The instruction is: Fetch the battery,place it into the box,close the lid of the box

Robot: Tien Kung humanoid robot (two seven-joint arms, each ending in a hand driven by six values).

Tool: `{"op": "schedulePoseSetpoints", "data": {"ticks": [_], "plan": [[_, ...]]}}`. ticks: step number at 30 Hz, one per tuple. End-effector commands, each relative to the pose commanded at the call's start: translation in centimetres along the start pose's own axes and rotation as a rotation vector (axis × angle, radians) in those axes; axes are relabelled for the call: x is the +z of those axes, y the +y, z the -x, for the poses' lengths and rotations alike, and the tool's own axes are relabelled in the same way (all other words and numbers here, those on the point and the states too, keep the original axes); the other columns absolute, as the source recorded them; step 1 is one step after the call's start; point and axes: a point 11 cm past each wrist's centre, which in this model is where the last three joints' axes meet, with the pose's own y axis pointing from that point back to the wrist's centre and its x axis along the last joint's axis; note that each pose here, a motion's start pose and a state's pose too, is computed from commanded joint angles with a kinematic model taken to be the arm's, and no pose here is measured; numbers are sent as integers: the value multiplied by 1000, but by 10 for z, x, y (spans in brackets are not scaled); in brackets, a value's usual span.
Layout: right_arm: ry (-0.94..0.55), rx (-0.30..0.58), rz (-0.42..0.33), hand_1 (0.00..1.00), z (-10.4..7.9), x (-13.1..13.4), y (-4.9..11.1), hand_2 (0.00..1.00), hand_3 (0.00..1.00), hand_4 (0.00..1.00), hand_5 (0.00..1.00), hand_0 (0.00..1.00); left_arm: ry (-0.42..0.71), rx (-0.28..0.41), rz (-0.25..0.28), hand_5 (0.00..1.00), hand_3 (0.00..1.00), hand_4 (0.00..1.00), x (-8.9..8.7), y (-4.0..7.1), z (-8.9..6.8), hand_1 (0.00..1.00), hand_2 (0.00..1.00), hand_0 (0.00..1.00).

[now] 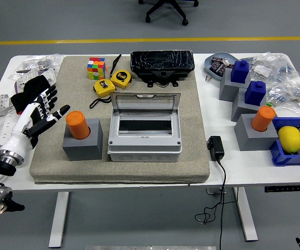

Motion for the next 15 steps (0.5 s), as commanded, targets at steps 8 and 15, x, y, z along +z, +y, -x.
{"op": "schedulePoseSetpoints", "data": {"ticks": [8, 15], "plan": [[2, 1, 4, 858, -1, 1, 0, 816, 848, 998, 998, 896, -25, -30, -27, 96, 998, 998, -4, -3, 7, 998, 998, 998], [5, -2, 3, 858, 0, 1, 0, 813, 847, 998, 998, 896, 0, -55, -30, 77, 998, 998, -8, -5, 17, 998, 998, 998]]}}
